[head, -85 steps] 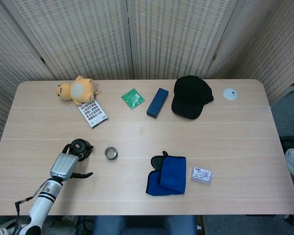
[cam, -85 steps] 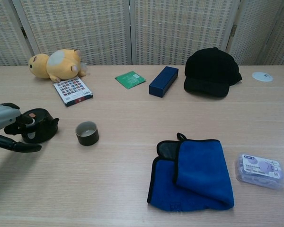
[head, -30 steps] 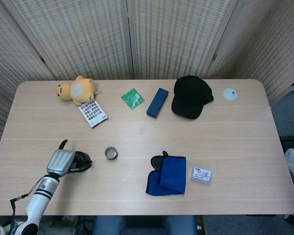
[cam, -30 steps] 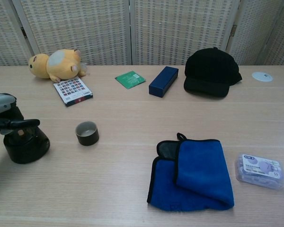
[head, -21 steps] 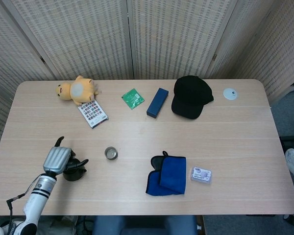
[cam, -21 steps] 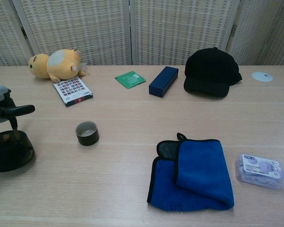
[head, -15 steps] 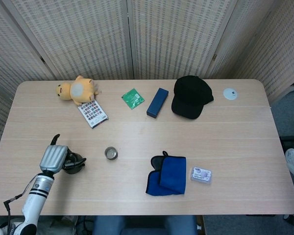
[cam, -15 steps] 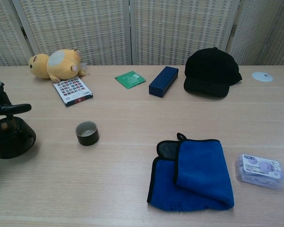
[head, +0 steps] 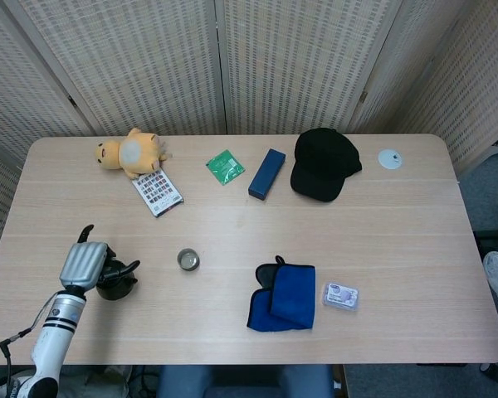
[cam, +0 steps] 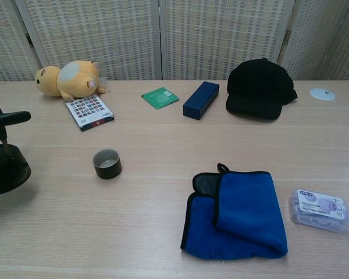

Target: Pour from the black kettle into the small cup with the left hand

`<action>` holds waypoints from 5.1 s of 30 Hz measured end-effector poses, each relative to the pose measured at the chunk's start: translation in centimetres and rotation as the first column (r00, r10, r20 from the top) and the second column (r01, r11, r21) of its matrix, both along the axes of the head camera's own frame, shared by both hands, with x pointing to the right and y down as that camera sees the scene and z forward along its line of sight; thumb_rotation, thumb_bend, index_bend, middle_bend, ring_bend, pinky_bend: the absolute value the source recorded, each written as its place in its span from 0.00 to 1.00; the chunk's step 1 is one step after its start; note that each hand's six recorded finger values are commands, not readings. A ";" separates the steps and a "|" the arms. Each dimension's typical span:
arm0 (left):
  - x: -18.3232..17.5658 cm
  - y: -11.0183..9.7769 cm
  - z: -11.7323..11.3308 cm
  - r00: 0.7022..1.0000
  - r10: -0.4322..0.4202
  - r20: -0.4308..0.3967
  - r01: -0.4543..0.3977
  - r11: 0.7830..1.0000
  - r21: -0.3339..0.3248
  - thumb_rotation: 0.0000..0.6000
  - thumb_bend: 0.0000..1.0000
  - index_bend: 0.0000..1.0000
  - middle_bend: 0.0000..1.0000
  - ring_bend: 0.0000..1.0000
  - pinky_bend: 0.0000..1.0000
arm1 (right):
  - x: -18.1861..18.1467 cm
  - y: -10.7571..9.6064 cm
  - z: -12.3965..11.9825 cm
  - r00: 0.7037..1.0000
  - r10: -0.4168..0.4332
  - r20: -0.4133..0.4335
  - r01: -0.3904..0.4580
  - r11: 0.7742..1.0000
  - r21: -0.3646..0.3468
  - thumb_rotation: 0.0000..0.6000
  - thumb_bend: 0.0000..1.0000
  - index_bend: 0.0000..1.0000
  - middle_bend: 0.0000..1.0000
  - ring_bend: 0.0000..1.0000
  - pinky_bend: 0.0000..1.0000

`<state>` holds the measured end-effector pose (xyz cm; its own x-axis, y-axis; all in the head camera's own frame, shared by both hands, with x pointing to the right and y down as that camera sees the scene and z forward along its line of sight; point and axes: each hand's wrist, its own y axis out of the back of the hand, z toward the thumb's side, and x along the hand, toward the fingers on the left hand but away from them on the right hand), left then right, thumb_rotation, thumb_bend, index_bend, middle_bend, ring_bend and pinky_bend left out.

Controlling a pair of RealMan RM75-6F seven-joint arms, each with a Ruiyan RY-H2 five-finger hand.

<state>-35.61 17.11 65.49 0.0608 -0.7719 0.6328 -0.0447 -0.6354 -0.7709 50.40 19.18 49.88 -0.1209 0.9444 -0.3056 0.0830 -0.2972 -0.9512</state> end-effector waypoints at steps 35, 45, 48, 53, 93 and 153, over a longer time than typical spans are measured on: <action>0.8 -1.0 -1.5 0.999 0.048 -0.007 -0.047 0.994 0.096 0.60 0.36 1.00 1.00 1.00 0.32 | 0.1 0.2 0.2 1.000 0.001 -0.001 -0.001 1.000 -0.011 1.00 0.11 0.02 0.09 0.00 0.00; 2.0 -1.6 -1.7 0.996 0.089 -0.021 -0.086 0.990 0.113 0.61 0.36 1.00 1.00 1.00 0.40 | 0.0 0.0 0.1 1.000 -0.003 0.000 0.003 1.000 -0.010 1.00 0.11 0.02 0.09 0.00 0.00; 2.7 -1.9 -1.7 0.994 0.107 -0.028 -0.103 0.988 0.119 0.62 0.36 1.00 1.00 1.00 0.42 | -0.1 -0.2 0.0 1.000 -0.009 -0.003 0.009 1.000 -0.006 1.00 0.11 0.02 0.09 0.00 0.00; 3.9 -2.5 -1.8 0.990 0.135 -0.042 -0.128 0.983 0.134 0.68 0.36 1.00 1.00 1.00 0.50 | -0.5 -0.8 -0.6 1.000 -0.023 -0.009 0.023 1.000 0.012 1.00 0.11 0.02 0.09 0.00 0.00; 10.8 -6.2 2.9 0.956 0.286 0.072 -0.294 0.936 0.195 0.71 0.36 1.00 1.00 1.00 0.52 | -0.5 -0.7 -1.4 1.000 -0.019 -0.015 0.019 1.000 0.013 1.00 0.11 0.02 0.09 0.00 0.00; 15.6 -4.3 2.9 0.836 0.482 0.261 -0.544 0.787 0.291 0.84 0.36 1.00 1.00 1.00 0.52 | 0.3 -0.3 -1.6 1.000 0.005 -0.019 -0.005 1.000 0.017 1.00 0.11 0.02 0.09 0.00 0.00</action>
